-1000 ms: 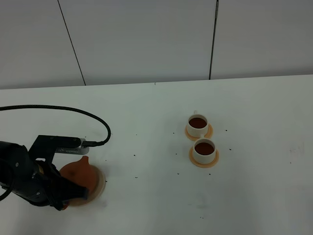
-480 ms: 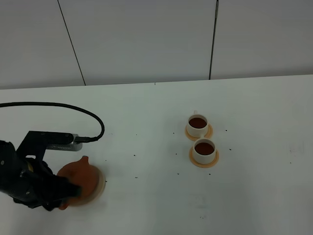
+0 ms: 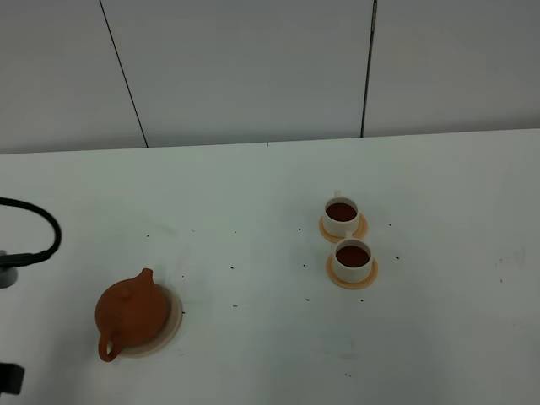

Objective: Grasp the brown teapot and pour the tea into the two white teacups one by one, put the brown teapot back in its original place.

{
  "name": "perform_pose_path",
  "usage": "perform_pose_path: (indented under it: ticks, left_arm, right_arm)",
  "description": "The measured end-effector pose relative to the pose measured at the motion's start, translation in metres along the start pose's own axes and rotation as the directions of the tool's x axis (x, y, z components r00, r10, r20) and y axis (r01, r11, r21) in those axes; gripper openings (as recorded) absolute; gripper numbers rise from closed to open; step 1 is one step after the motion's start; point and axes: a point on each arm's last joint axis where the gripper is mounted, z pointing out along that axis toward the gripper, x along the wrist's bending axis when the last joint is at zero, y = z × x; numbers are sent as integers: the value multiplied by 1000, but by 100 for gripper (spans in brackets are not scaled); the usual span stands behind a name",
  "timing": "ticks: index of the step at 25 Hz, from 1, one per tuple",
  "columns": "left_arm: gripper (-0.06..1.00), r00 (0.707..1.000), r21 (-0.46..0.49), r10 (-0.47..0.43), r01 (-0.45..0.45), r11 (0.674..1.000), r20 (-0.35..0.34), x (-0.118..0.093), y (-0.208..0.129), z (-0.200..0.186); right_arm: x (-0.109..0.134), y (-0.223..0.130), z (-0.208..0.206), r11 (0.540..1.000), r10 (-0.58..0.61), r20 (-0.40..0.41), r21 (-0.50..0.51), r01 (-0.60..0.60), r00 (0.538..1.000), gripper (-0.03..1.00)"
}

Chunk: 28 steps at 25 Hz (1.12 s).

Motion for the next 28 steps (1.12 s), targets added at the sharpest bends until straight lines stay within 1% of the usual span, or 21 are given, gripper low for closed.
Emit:
perform_pose_path:
  ticks: [4, 7, 12, 16, 24, 28]
  left_arm:
    - [47, 999, -71, -32, 32, 997, 0, 5, -26, -15]
    - [47, 999, -83, -42, 41, 996, -5, 6, -46, -7]
    - [46, 999, -92, -54, 53, 994, -6, 6, -65, 9]
    - [46, 999, -114, -51, 50, 992, -3, 5, -67, 12]
    - [46, 999, -121, -32, 30, 992, -7, 5, -66, 12]
    - [46, 998, -160, -60, 56, 986, -18, 8, -70, 8]
  right_arm:
    - [0, 0, 0, 1000, 0, 0, 0, 0, 1000, 24]
    - [0, 0, 0, 1000, -1, 0, 0, 1, 1000, 24]
    - [0, 0, 0, 1000, -1, 0, 0, 1, 1000, 24]
    - [0, 0, 0, 1000, -1, 0, 0, 1, 1000, 24]
    - [0, 0, 0, 1000, 0, 0, 0, 0, 1000, 24]
    - [0, 0, 0, 1000, 0, 0, 0, 0, 1000, 24]
